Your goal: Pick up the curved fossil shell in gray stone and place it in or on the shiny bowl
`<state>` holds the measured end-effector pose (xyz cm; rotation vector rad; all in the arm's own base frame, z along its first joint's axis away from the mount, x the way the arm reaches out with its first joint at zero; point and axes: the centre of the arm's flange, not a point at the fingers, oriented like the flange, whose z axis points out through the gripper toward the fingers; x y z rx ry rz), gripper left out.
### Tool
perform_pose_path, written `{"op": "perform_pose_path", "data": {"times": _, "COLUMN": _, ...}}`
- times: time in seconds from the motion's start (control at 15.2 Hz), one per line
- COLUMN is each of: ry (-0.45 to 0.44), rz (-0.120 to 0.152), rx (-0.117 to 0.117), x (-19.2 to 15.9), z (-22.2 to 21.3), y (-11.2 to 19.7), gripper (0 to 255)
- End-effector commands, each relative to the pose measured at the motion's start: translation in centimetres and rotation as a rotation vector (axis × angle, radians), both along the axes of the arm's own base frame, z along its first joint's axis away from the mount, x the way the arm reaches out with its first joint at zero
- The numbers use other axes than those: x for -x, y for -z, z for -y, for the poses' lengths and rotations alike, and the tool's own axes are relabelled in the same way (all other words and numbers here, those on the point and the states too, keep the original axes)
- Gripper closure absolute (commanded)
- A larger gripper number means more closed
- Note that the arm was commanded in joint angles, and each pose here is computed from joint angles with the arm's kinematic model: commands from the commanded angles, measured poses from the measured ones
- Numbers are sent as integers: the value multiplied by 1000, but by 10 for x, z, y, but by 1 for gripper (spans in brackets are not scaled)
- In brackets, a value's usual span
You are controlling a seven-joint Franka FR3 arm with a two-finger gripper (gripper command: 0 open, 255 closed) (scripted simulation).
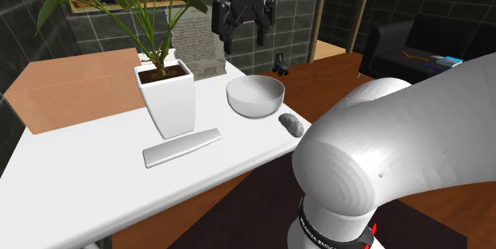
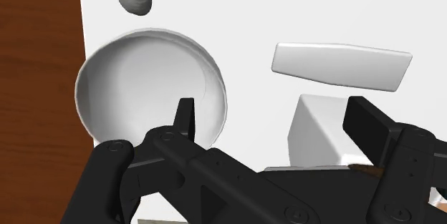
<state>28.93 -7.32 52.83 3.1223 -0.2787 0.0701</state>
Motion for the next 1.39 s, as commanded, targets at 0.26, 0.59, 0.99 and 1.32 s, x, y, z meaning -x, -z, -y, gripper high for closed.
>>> {"op": "perform_pose_path", "data": {"times": 0.26, "ry": 49, "rz": -12, "rx": -29, "x": 24, "z": 45, "y": 64, "gripper": 0}}
{"op": "perform_pose_path", "data": {"times": 0.59, "ry": 90, "rz": -23, "rx": -53, "x": 47, "z": 80, "y": 117, "gripper": 0}}
{"op": "perform_pose_path", "data": {"times": 0.99, "ry": 139, "rz": -35, "rx": -81, "x": 76, "z": 118, "y": 181, "gripper": 0}}
{"op": "perform_pose_path", "data": {"times": 1.32, "ry": 156, "rz": -40, "rx": -91, "x": 86, "z": 130, "y": 214, "gripper": 0}}
